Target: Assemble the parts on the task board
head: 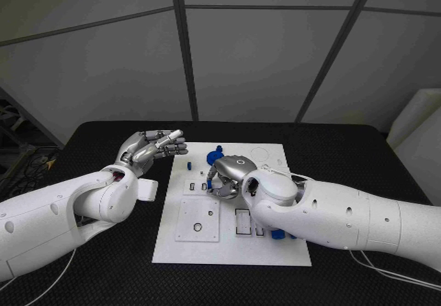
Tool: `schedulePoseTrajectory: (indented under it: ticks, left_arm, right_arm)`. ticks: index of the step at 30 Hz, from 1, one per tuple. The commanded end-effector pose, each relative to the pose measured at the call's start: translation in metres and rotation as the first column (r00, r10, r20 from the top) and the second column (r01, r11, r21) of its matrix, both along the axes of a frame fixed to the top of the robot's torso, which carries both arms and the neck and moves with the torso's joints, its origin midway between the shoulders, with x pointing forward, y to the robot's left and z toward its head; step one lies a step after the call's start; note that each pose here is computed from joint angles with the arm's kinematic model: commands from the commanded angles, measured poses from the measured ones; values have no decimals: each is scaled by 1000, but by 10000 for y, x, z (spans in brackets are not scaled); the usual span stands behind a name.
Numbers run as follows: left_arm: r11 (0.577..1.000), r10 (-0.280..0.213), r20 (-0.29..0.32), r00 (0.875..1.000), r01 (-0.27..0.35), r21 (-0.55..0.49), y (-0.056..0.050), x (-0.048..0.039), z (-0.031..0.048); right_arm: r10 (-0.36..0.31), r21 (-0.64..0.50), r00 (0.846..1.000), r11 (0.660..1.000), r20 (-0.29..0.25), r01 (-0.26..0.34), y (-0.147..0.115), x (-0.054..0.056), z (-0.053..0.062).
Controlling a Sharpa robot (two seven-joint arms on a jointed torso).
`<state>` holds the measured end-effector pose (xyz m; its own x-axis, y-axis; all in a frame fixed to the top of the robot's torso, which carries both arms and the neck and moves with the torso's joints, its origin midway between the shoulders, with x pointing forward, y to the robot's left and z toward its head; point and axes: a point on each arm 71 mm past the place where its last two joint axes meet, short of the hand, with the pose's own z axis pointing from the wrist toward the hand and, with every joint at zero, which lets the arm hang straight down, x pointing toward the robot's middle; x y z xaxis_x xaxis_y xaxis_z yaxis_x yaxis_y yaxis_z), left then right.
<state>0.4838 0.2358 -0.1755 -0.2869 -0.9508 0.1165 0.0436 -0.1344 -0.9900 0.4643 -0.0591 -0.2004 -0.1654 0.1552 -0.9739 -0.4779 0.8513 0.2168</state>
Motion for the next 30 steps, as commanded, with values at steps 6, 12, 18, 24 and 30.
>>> schedulePoseTrajectory:
  ticks: [6,12,18,24,30]
  left_arm:
    - [1000,-11,8,1000,11,-3,-7,-1,18]
    - [1000,-12,8,1000,12,-4,-3,0,17]
    - [1000,-13,-1,1000,13,2,9,7,6]
    - [997,-53,-17,998,54,63,23,6,-22]
    - [968,-141,-76,987,153,197,3,-13,-88]
  right_arm:
    - [-11,11,1000,1000,12,11,-11,2,7]
    - [-9,67,999,998,50,5,-22,-20,60]
    - [50,200,990,977,131,-76,-80,-101,184]
    - [190,321,969,918,160,-233,-241,-238,300]
    - [225,426,970,872,89,-242,-488,-236,443]
